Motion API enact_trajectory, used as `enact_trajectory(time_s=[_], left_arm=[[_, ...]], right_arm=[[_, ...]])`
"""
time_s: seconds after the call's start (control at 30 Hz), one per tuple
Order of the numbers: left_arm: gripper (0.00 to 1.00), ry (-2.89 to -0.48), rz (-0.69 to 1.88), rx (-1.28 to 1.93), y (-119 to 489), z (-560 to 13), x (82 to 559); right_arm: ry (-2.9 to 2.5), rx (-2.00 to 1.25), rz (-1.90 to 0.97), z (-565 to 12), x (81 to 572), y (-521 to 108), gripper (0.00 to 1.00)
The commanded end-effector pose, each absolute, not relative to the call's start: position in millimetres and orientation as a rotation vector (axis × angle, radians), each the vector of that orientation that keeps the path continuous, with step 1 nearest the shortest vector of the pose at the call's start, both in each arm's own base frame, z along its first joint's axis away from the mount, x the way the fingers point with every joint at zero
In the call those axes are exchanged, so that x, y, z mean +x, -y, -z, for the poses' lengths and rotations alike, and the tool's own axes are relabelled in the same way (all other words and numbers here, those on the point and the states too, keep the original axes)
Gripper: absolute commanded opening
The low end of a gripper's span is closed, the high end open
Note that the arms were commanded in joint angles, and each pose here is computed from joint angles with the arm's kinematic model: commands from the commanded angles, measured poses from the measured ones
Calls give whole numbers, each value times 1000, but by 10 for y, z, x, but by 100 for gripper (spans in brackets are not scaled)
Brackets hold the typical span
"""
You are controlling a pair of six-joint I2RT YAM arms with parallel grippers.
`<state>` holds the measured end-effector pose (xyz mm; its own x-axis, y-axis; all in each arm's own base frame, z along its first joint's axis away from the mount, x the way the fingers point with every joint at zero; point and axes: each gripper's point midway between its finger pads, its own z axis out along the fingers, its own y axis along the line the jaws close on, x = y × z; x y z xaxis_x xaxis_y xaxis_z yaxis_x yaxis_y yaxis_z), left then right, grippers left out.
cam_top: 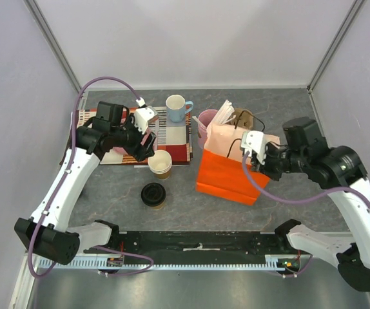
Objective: Pack the takeout coffee
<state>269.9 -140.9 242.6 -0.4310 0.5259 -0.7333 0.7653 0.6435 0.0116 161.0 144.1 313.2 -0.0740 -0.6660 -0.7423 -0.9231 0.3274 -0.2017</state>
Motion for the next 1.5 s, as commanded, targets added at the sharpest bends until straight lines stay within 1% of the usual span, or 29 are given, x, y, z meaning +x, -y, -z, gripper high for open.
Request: enact_trajectory(time_s=[0.0, 0.17, 0.33, 0.5, 0.67, 0.87, 1.07, 1.1, 1.17, 1.2, 1.23, 1.27, 1.3, 1.33, 1.47], left_arm=[[77, -2092, 428, 964, 1456, -2573, 2817], [77, -2096, 424, 964, 1459, -2560, 2836], [77, -2104, 411, 961, 1438, -2539, 2847], [77, -2103, 402, 961, 1431, -2539, 2855], [77, -2104, 398, 960, 1423, -2541, 2854], [77, -2100, 397, 961, 1420, -2545, 2848], [77, -2095, 396, 964, 1419, -2556, 2839], [77, -2094, 394, 965, 1416, -2556, 2840], [77, -2094, 393, 965, 1419, -2558, 2842], [77, -2097, 394, 965, 1419, -2551, 2841], [77, -2095, 392, 965, 1414, -2556, 2842], [77, -2096, 391, 966, 1415, -2553, 2838], [77, -2095, 390, 964, 1411, -2555, 2843], [77, -2098, 390, 964, 1413, -2552, 2839], [77, -2095, 386, 963, 1407, -2572, 2847]], right_arm=[[-1714, -1612, -463, -2937, 1581, -1639, 0], [-1609, -1791, -456, -2755, 1568, -1834, 0], [-1485, -1898, -472, -2627, 1560, -2081, 0], [-1346, -1843, -477, -2754, 1632, -2250, 0], [-1409, -1837, -484, -2662, 1645, -2237, 0], [-1496, -1717, -506, -2682, 1686, -2269, 0], [-1453, -1700, -524, -2652, 1627, -2304, 0], [-1453, -1695, -521, -2662, 1634, -2306, 4], [-1453, -1690, -511, -2691, 1651, -2306, 21], [-1453, -1695, -512, -2690, 1645, -2303, 33], [-1448, -1696, -518, -2711, 1636, -2308, 41], [-1441, -1698, -522, -2724, 1626, -2318, 54], [-1443, -1692, -529, -2737, 1628, -2327, 81], [-1435, -1691, -539, -2773, 1617, -2338, 98], [-1360, -1665, -643, -2994, 1500, -2450, 98]])
